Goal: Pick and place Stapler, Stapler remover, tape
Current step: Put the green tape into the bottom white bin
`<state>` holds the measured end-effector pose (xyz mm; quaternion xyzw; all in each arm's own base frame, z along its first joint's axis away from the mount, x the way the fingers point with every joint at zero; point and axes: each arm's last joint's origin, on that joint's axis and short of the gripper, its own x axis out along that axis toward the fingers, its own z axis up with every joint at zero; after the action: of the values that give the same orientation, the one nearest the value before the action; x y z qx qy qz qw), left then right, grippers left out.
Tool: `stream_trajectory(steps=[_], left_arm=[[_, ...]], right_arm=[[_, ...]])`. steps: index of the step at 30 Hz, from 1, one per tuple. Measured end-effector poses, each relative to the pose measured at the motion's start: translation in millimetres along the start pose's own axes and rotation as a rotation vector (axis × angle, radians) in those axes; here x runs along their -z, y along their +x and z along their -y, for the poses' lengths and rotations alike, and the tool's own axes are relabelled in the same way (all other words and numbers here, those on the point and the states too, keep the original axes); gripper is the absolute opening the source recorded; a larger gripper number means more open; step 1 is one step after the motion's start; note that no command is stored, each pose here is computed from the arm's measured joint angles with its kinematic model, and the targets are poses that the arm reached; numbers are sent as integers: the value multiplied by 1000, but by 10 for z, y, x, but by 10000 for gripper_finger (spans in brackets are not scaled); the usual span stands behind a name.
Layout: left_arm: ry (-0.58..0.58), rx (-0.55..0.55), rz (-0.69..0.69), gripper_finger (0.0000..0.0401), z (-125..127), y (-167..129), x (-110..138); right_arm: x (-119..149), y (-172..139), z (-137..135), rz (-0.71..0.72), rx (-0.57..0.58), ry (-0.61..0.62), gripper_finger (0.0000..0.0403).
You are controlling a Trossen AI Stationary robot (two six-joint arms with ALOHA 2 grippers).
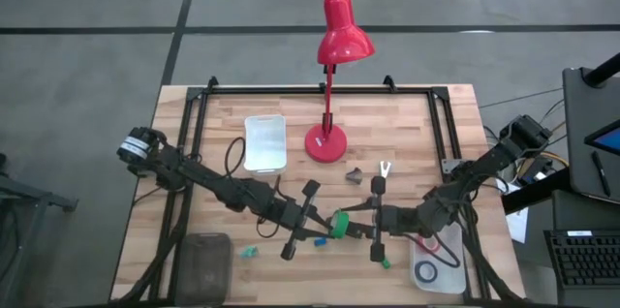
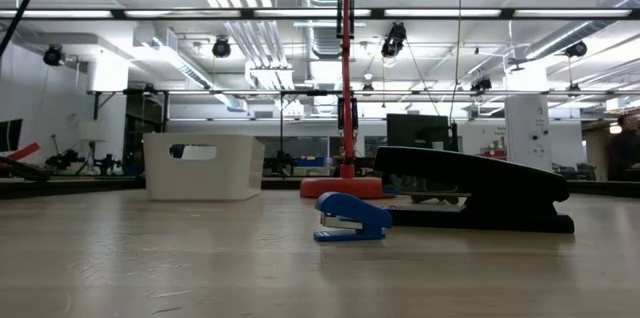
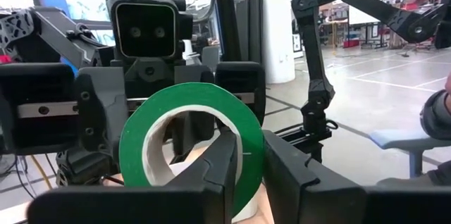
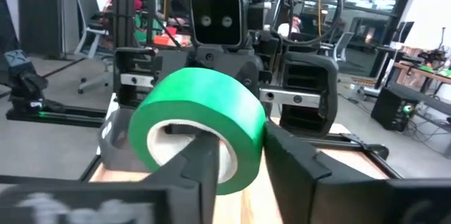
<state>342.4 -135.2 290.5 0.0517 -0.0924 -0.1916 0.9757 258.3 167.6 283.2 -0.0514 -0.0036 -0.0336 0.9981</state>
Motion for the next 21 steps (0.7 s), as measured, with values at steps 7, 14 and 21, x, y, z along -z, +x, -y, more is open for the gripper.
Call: stream_trajectory(steps=[7,14,21], left_arm=[[-2,-8,-10,62,-1,0,10],[-6,-20,-20,63,-4,0,18],[-12,-48,-47,117,-7,-1,46]], right_arm=[[9,3,3,-7,4,-37,41],[-15,-26,17,-13,3,-40,51],[-129,-169,125,-62,-15,14,48]])
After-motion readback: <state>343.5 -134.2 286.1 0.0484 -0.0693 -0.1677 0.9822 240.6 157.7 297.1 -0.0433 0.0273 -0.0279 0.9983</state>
